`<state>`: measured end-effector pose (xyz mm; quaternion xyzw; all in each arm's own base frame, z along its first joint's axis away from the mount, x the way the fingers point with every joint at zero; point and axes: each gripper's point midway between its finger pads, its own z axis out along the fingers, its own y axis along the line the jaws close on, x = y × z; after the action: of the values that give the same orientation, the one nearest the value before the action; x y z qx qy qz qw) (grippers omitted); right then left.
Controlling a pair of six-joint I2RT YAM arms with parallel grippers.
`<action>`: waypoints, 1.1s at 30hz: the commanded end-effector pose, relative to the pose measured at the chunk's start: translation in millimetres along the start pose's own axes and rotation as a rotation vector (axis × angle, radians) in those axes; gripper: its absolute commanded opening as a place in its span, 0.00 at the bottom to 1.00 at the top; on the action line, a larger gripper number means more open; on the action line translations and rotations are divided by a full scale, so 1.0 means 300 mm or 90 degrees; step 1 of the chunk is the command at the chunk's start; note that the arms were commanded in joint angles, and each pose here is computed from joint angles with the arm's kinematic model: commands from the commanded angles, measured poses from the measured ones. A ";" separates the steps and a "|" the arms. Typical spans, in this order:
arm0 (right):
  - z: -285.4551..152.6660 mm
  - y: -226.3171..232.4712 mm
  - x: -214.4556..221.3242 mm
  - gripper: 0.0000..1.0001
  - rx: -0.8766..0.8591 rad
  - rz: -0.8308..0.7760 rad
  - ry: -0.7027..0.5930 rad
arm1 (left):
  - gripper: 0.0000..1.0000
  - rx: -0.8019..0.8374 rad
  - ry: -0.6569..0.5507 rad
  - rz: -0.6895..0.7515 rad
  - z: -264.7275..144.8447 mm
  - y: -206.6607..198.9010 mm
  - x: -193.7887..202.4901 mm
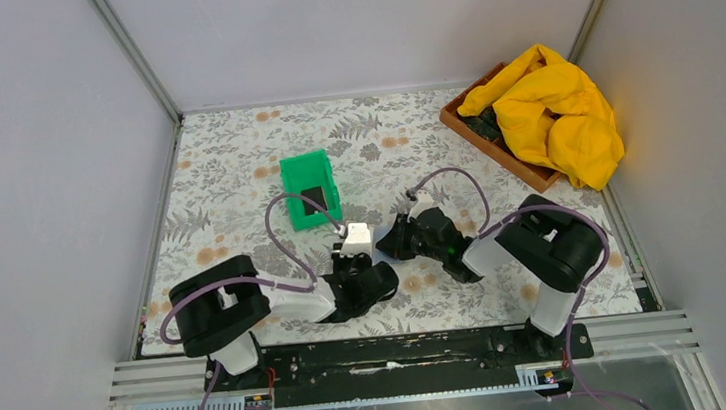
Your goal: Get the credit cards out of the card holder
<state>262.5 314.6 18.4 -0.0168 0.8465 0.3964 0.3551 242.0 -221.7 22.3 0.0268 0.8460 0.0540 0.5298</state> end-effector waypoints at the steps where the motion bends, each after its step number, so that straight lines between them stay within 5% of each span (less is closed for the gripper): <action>1: -0.054 -0.058 0.066 0.19 0.060 -0.041 0.069 | 0.39 -0.015 0.017 -0.019 -0.002 0.046 0.087; 12: 0.043 0.098 0.006 0.20 0.012 -0.064 0.075 | 0.38 -0.006 0.009 -0.011 -0.092 -0.023 0.149; 23: 0.042 -0.010 0.112 0.18 0.056 -0.045 0.100 | 0.41 0.046 -0.001 -0.056 -0.152 -0.005 0.068; 26: 0.039 -0.022 0.125 0.18 0.059 -0.043 0.104 | 0.51 0.065 -0.004 -0.081 -0.180 -0.002 0.014; 31: 0.038 -0.014 0.126 0.18 0.050 -0.038 0.104 | 0.64 0.214 -0.015 -0.133 -0.246 -0.081 -0.091; 33: 0.037 -0.011 0.126 0.18 0.048 -0.037 0.103 | 0.57 0.282 -0.001 -0.151 -0.256 -0.112 -0.107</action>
<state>257.6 340.9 15.6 -0.0569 0.8629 0.3797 0.3287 188.5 -238.0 65.2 0.0005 0.8437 -0.1033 0.5267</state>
